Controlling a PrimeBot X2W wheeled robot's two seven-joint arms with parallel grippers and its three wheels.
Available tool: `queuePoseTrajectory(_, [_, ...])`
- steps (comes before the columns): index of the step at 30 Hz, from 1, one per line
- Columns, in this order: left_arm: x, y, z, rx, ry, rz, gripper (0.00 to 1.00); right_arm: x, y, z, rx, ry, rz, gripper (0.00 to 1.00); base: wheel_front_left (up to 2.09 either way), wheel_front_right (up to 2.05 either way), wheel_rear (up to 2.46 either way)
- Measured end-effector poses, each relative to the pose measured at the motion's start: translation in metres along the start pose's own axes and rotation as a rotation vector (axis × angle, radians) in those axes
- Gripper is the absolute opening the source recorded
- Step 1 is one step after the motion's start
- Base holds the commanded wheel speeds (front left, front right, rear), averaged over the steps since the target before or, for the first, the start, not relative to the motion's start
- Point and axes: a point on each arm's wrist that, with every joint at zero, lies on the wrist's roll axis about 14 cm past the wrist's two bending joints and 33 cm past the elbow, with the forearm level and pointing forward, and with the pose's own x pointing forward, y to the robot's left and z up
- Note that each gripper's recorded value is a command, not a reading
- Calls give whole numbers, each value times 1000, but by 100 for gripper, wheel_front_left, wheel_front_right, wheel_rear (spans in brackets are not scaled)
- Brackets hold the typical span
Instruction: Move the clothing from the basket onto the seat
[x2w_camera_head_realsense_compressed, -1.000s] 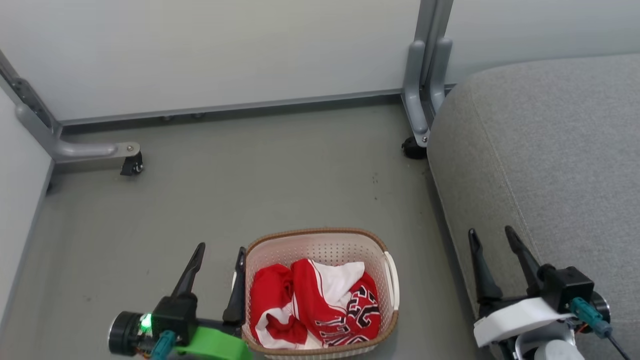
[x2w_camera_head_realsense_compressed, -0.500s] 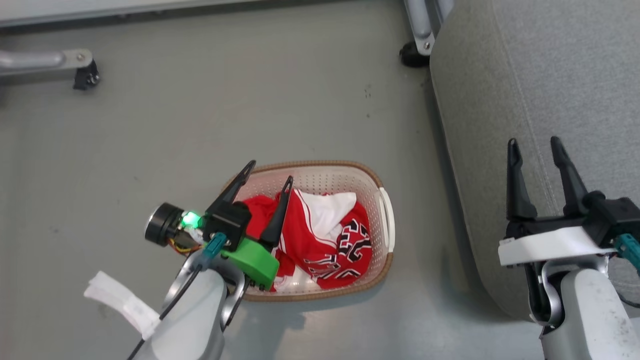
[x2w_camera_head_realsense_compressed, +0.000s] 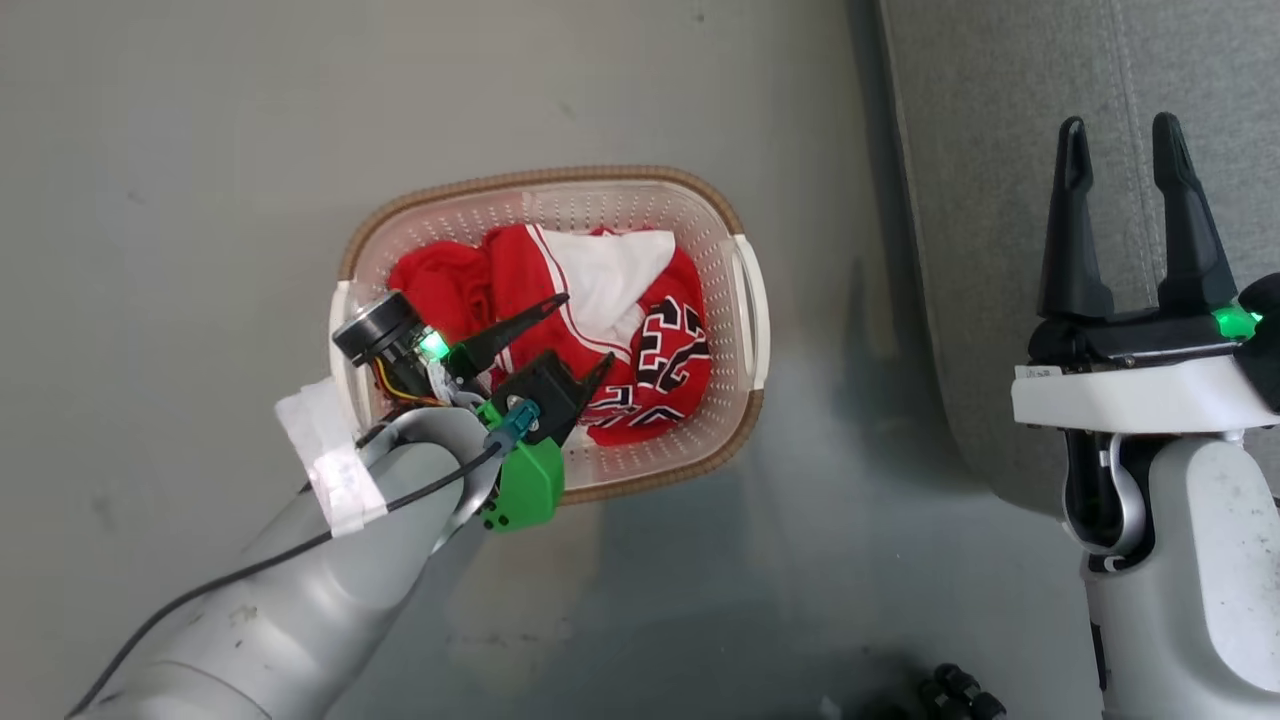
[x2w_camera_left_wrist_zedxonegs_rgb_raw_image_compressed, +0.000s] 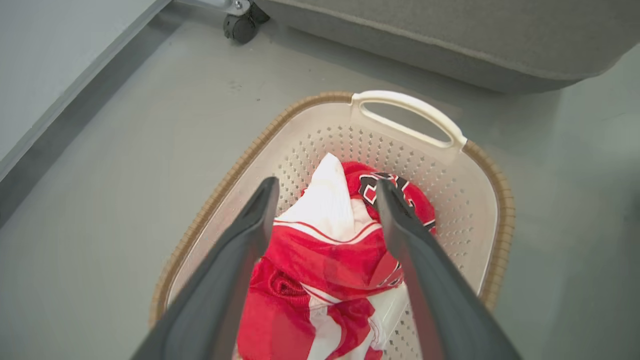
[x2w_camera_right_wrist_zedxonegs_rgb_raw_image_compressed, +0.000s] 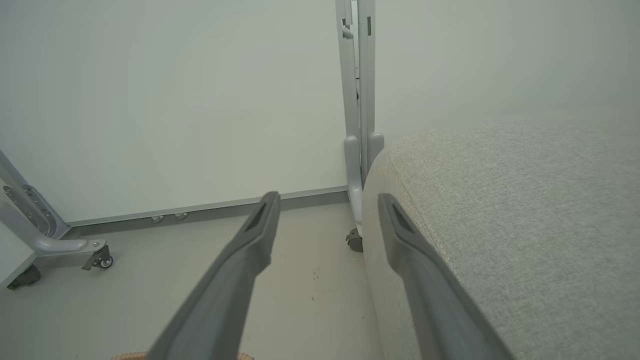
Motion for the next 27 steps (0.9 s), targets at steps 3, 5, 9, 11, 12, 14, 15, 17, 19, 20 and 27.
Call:
queuePoseTrajectory(3, [17, -6, -18, 30, 44, -78, 100, 6, -1, -11, 3, 10, 3, 100, 0, 0, 0])
queuePoseTrajectory(5, [27, -11, -29, 45, 68, -120, 100, 9, -3, -16, 2, 14, 0, 100, 0, 0, 0])
queuePoseTrajectory(9, [40, -24, -60, 80, 137, -209, 100, 13, -7, -29, 2, 32, -5, 100, 0, 0, 0])
queuePoseTrajectory(11, [44, -26, -75, 100, 179, -236, 100, 13, -10, -39, 5, 51, -10, 100, 0, 0, 0])
queuePoseTrajectory(12, [46, -30, -84, 107, 199, -251, 100, 12, -12, -44, 7, 62, -14, 100, 0, 0, 0])
queuePoseTrajectory(14, [49, -36, -98, 121, 235, -278, 100, 14, -14, -49, 6, 71, -17, 100, 0, 0, 0])
queuePoseTrajectory(15, [51, -39, -104, 139, 250, -293, 100, 15, -15, -51, 3, 73, -17, 100, 0, 0, 0])
queuePoseTrajectory(17, [54, -45, -116, 162, 281, -319, 100, 15, -16, -56, -1, 82, -19, 100, 0, 0, 0])
queuePoseTrajectory(19, [55, -53, -128, 185, 312, -348, 100, 17, -19, -60, -2, 86, -22, 100, 0, 0, 0])
queuePoseTrajectory(20, [56, -57, -135, 200, 326, -363, 100, 17, -20, -61, -3, 89, -23, 100, 0, 0, 0])
queuePoseTrajectory(27, [61, -66, -166, 248, 383, -417, 100, 12, -30, -75, -18, 127, -42, 100, 0, 0, 0])
